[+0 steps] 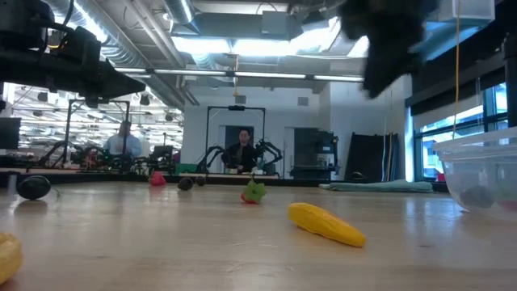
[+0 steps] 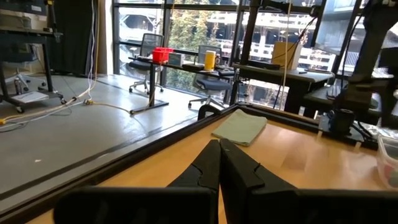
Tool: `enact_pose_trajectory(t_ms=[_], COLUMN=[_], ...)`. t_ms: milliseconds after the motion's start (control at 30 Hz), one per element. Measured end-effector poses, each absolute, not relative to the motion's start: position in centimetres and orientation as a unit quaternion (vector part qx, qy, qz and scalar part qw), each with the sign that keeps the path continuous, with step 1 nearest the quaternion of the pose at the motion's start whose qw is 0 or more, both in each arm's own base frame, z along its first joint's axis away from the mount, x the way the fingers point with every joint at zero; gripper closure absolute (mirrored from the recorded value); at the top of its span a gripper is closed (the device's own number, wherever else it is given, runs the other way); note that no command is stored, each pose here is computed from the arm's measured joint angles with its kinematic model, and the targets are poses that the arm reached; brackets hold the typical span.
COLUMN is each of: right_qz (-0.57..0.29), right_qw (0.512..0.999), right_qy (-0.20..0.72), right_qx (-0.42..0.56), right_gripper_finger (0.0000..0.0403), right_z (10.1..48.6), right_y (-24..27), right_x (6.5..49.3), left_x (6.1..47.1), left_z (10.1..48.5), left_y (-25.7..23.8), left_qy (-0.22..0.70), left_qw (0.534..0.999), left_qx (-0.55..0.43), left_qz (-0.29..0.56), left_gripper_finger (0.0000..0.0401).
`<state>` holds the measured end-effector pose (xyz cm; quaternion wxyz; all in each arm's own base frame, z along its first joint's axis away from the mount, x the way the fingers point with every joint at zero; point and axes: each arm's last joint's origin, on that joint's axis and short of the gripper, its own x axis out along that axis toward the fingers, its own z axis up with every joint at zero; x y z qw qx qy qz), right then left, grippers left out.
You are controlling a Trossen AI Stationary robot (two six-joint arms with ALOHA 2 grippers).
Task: Pick and placing Produce into tupperware
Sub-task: Put the right blackberry into the container, then put the bottom strawberry into the container
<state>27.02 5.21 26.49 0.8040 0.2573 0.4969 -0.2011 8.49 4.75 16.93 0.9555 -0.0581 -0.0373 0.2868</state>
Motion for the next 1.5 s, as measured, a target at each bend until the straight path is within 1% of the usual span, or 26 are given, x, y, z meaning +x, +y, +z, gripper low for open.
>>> enact_pose_trajectory(t_ms=[100, 300, 400, 567, 733, 933, 1033, 1233, 1500], right_qz=[-0.209, -0.257, -0.274, -0.276, -0.282, -0.262, -0.276, -0.273, -0.252], right_qw=[0.784, 0.736, 0.717, 0.710, 0.694, 0.663, 0.642, 0.639, 0.648], right_qy=[0.514, 0.538, 0.543, 0.540, 0.555, 0.589, 0.594, 0.599, 0.606], right_qx=[0.280, 0.321, 0.341, 0.360, 0.363, 0.381, 0.399, 0.397, 0.387], right_gripper_finger=[0.0305, 0.0303, 0.0303, 0.0303, 0.0292, 0.0262, 0.0248, 0.0231, 0.0229], right_z=[26.6, 23.4, 21.4, 18.4, 16.6, 16.4, 16.4, 16.4, 16.7], right_y=[8.2, 11.9, 12.9, 13.6, 13.5, 13.7, 13.7, 13.7, 13.7], right_x=[25.3, 22.3, 21.0, 19.5, 18.4, 18.2, 18.1, 18.1, 18.1], left_x=[8.5, 8.5, 8.5, 8.5, 8.5, 8.5, 8.5, 8.5, 8.5], left_z=[16.9, 17.0, 16.9, 17.0, 16.9, 17.0, 17.0, 17.0, 16.9], left_y=[4.7, 4.7, 4.7, 4.7, 4.7, 4.7, 4.7, 4.7, 4.7], left_qy=[-0.038, -0.039, -0.039, -0.039, -0.039, -0.039, -0.039, -0.039, -0.039], left_qw=[0.956, 0.956, 0.956, 0.956, 0.956, 0.956, 0.956, 0.956, 0.956], left_qx=[-0.058, -0.058, -0.059, -0.058, -0.058, -0.058, -0.058, -0.058, -0.058], left_qz=[0.286, 0.286, 0.286, 0.286, 0.286, 0.286, 0.286, 0.286, 0.286], left_gripper_finger=[0.0401, 0.0401, 0.0401, 0.0401, 0.0401, 0.0401, 0.0401, 0.0401, 0.0401])
